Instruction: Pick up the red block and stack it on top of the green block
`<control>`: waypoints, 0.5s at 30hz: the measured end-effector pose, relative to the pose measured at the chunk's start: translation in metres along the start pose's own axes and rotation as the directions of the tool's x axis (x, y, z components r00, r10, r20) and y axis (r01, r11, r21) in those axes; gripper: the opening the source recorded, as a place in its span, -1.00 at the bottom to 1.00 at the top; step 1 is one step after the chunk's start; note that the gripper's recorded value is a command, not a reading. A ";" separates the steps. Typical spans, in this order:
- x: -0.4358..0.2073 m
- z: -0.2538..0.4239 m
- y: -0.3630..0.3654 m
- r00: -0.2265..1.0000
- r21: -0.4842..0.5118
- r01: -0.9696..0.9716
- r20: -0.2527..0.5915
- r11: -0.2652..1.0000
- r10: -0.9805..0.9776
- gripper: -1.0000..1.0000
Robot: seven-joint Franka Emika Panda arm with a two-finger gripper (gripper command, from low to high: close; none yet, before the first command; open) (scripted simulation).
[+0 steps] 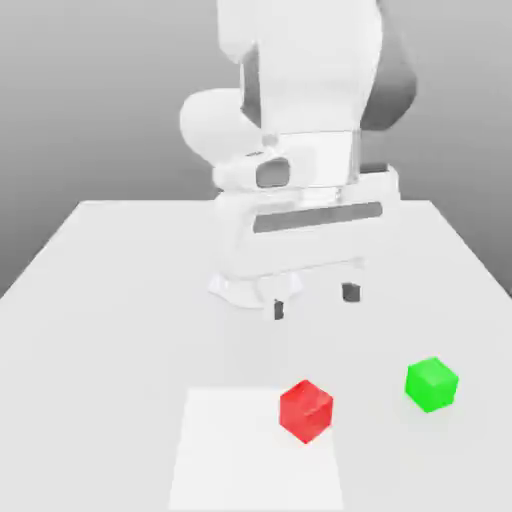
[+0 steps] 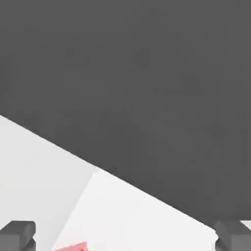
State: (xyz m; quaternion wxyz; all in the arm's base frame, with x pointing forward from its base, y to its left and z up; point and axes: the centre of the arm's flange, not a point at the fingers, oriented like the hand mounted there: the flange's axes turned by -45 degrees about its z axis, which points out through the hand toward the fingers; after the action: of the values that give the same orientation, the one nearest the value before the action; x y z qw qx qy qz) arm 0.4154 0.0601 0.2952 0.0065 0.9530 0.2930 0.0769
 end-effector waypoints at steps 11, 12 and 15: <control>-0.052 0.140 -0.037 0.980 0.077 0.140 0.133 0.987 -0.150 -1.00; -0.052 0.140 -0.037 0.980 0.077 0.140 0.133 0.987 -0.150 -1.00; -0.052 0.140 -0.037 0.980 0.078 0.140 0.134 0.987 -0.149 -1.00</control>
State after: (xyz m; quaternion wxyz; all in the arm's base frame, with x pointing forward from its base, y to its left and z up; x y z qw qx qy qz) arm 0.3730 0.0663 0.1472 0.0002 0.9319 0.3628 -0.0007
